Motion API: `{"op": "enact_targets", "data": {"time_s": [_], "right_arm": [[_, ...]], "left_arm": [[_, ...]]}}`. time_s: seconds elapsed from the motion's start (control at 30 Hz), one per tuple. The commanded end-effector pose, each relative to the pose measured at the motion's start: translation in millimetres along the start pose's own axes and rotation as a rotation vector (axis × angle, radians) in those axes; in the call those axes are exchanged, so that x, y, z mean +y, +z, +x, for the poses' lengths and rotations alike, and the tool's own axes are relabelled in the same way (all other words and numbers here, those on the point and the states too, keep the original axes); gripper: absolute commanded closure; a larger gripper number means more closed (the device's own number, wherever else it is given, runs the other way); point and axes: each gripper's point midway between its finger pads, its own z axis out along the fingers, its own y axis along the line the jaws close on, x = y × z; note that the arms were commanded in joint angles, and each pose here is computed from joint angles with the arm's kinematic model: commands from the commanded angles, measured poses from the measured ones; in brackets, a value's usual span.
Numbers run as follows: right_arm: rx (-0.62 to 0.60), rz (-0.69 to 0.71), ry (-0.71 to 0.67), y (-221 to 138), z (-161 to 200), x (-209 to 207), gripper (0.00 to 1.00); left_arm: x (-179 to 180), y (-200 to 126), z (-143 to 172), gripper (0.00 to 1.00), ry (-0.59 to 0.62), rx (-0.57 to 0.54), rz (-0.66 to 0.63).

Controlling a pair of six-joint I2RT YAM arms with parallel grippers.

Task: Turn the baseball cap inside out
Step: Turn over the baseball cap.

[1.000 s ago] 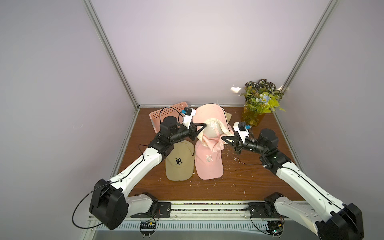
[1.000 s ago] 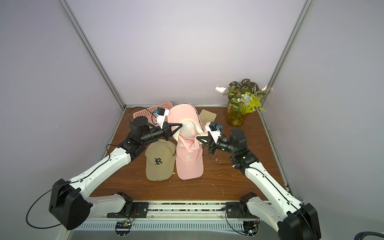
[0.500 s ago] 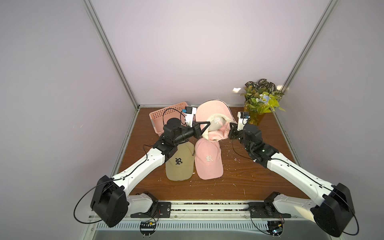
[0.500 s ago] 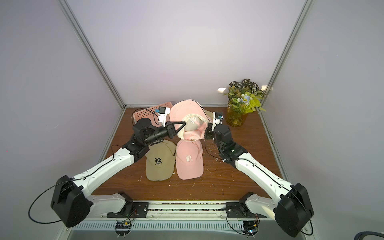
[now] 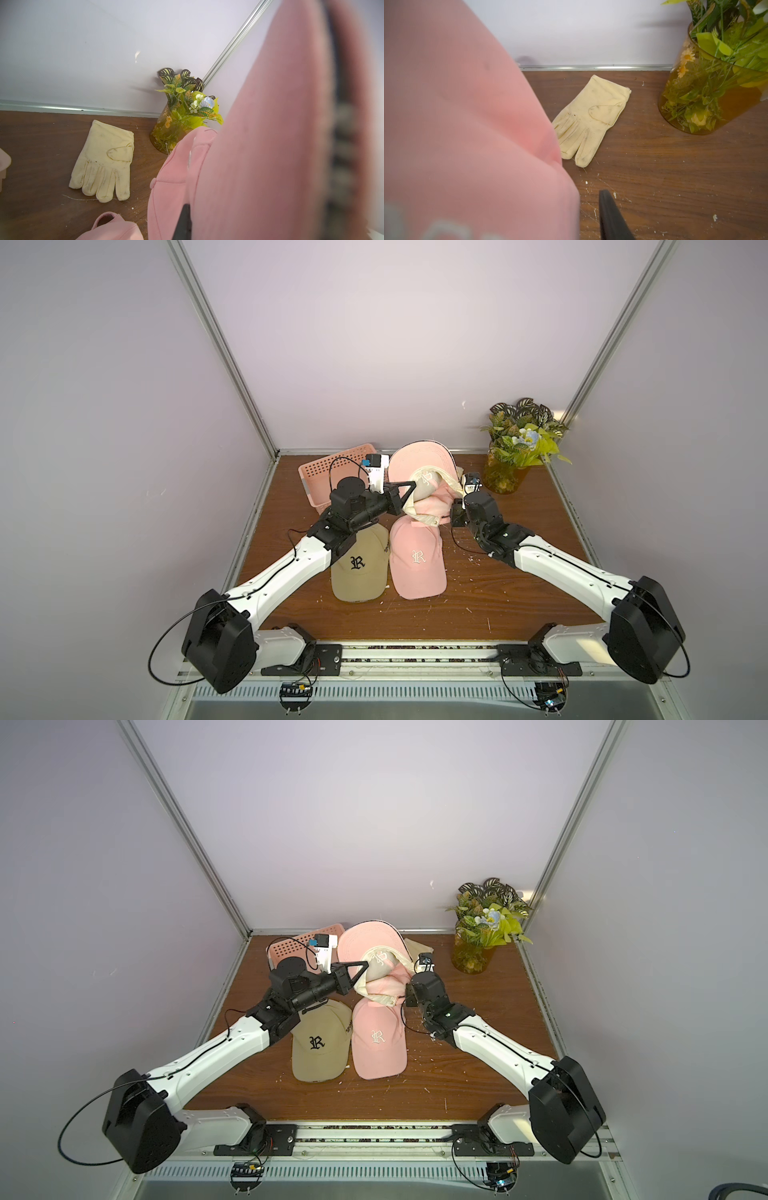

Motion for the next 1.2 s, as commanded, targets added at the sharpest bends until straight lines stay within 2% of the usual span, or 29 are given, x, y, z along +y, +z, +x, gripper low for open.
{"op": "enact_targets", "data": {"time_s": [0.0, 0.17, 0.27, 0.37, 0.63, 0.97, 1.07, 1.17], "right_arm": [[0.077, 0.064, -0.068, 0.2, 16.3, -13.0, 0.75], [0.061, 0.125, -0.061, -5.1, 11.3, -24.4, 0.79], [0.061, 0.165, -0.066, -8.7, 10.6, -32.4, 0.94], [0.052, 0.168, -0.064, -12.9, 8.8, -34.8, 1.00], [0.011, 0.137, -0.039, -26.9, -4.3, -34.9, 1.00], [-0.037, 0.107, -0.014, -38.6, -18.1, -33.2, 1.00], [-0.043, 0.112, -0.017, -39.2, -20.1, -34.2, 0.94], [-0.081, 0.031, -0.040, -42.5, -27.2, -22.2, 0.75]], "left_arm": [[-45.9, -14.8, -71.7, 1.00, 0.055, -0.234, 0.116], [-33.6, -14.2, -69.3, 1.00, 0.055, -0.234, 0.055], [-23.1, -15.1, -70.0, 1.00, 0.066, -0.249, -0.003], [-6.4, -11.6, -69.4, 1.00, 0.079, -0.248, -0.088], [47.1, -7.4, -65.6, 1.00, 0.162, -0.269, -0.345], [75.5, 8.8, -39.4, 1.00, 0.211, -0.207, -0.410], [73.2, 12.4, -30.7, 1.00, 0.195, -0.179, -0.384], [57.8, 16.5, -20.2, 1.00, 0.133, -0.145, -0.287]]}}
